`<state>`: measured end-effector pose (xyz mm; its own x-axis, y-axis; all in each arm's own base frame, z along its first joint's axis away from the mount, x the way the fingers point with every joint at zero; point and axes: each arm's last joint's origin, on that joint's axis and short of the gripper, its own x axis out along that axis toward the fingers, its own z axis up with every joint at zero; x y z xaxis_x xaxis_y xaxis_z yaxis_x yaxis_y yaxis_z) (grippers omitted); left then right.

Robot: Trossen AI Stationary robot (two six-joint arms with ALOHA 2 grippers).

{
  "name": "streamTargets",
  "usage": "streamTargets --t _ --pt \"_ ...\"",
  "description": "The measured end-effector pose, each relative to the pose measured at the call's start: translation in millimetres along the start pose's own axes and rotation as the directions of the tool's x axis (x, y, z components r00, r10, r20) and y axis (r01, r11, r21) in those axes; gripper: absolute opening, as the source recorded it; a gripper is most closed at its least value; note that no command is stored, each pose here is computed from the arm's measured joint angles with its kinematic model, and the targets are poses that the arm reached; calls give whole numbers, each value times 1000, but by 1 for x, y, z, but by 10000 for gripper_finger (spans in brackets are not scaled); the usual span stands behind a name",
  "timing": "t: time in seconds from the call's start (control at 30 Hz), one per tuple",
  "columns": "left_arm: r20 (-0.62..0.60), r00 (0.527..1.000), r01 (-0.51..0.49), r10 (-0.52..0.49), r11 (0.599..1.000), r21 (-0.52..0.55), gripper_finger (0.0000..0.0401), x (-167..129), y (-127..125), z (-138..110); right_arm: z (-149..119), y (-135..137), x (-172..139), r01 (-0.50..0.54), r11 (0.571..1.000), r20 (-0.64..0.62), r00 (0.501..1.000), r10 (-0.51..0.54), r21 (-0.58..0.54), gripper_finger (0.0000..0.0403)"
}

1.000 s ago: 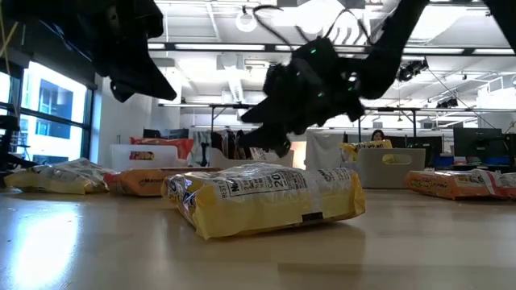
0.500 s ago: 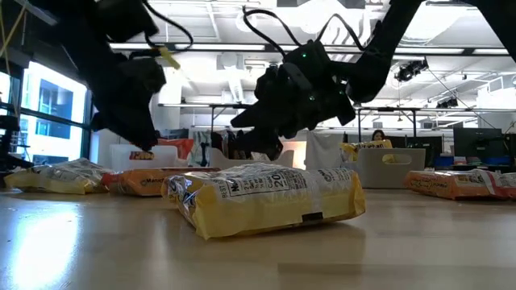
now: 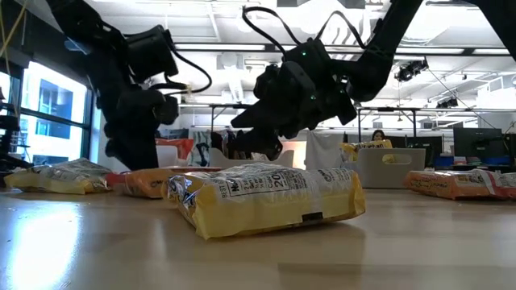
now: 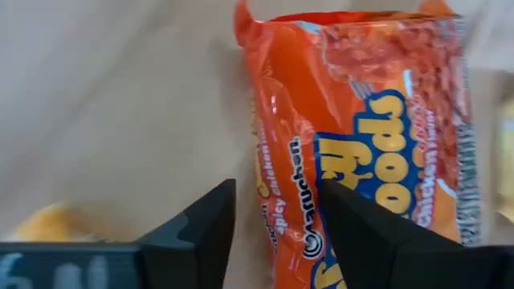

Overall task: Sort Maruchan noodles
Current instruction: Put the orange noodle pack into the transparent bin

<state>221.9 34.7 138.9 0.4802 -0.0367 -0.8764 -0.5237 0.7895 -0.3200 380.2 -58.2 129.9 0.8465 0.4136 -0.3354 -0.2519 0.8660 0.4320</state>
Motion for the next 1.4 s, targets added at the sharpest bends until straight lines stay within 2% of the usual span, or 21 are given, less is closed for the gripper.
streamTargets --t 0.13,0.33,0.4,0.57,0.93,1.17,1.4 --pt "12 999 50 -51 996 69 121 4 -2 3 0 0 0 4 1000 1 1000 -4 1 256" --pt "29 998 51 -57 982 184 21 2 -3 4 -1 -4 -2 25 1000 -11 1000 -25 19 256" --pt "47 997 50 -61 978 203 6 1 -4 5 -1 -9 -6 51 998 -18 999 -50 36 256" --pt "106 990 59 -89 965 254 3 -4 -7 10 2 -23 -16 95 989 2 995 -96 112 256" --pt "235 960 69 -154 940 335 0 -23 -18 16 0 -14 -9 99 974 -4 995 -101 203 256" --pt "281 941 79 -190 928 364 0 -33 -24 16 -15 -14 6 145 971 -9 989 -146 191 256" --pt "283 940 70 -190 919 388 0 -33 -31 11 -29 -22 22 37 994 110 993 -49 104 256"
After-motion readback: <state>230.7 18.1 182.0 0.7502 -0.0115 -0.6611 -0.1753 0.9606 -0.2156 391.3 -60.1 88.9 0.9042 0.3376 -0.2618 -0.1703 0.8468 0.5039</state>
